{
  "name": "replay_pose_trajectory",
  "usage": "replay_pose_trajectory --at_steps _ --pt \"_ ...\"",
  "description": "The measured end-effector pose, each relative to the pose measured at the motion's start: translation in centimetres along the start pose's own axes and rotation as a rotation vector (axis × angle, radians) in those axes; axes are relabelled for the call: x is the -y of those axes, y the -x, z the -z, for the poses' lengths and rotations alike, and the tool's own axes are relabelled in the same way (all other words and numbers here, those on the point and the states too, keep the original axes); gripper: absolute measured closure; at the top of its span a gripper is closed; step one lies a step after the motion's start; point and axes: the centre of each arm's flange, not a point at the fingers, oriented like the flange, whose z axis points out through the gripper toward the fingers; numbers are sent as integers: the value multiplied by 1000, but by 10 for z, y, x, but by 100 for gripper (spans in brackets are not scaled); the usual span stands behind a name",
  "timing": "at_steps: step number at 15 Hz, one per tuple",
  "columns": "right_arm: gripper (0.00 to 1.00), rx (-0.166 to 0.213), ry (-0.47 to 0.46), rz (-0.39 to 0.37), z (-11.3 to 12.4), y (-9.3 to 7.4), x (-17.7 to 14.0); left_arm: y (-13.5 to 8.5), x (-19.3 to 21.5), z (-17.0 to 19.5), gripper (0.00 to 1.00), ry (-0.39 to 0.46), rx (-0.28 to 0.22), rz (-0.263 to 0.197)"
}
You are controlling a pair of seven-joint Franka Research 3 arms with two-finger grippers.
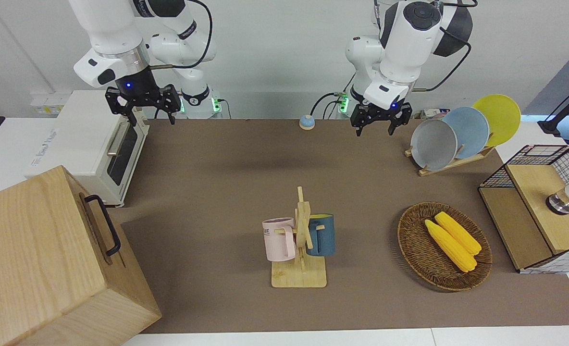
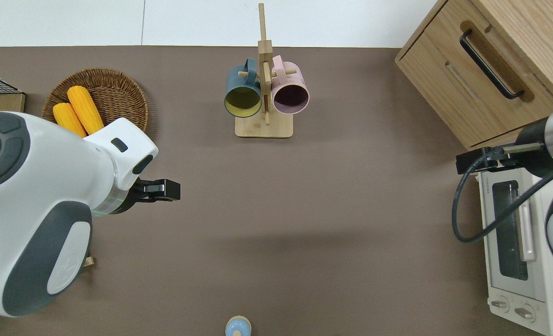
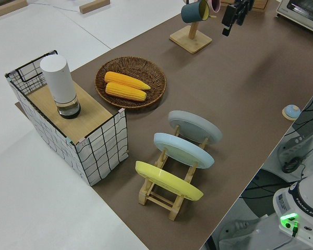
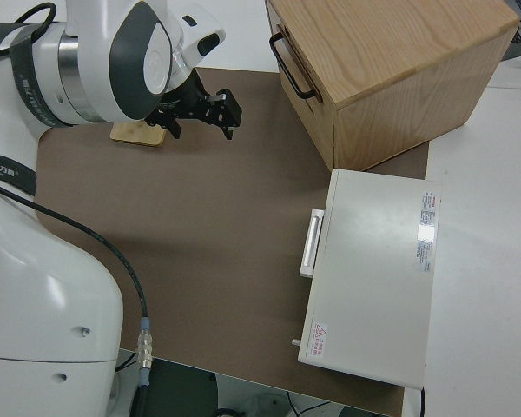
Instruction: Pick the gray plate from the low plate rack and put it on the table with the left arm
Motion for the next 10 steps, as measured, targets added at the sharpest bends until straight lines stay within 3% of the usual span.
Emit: replay_pose_trajectory --at_steps 10 --pt "1 0 0 0 0 0 0 -1 0 -1 0 1 2 -15"
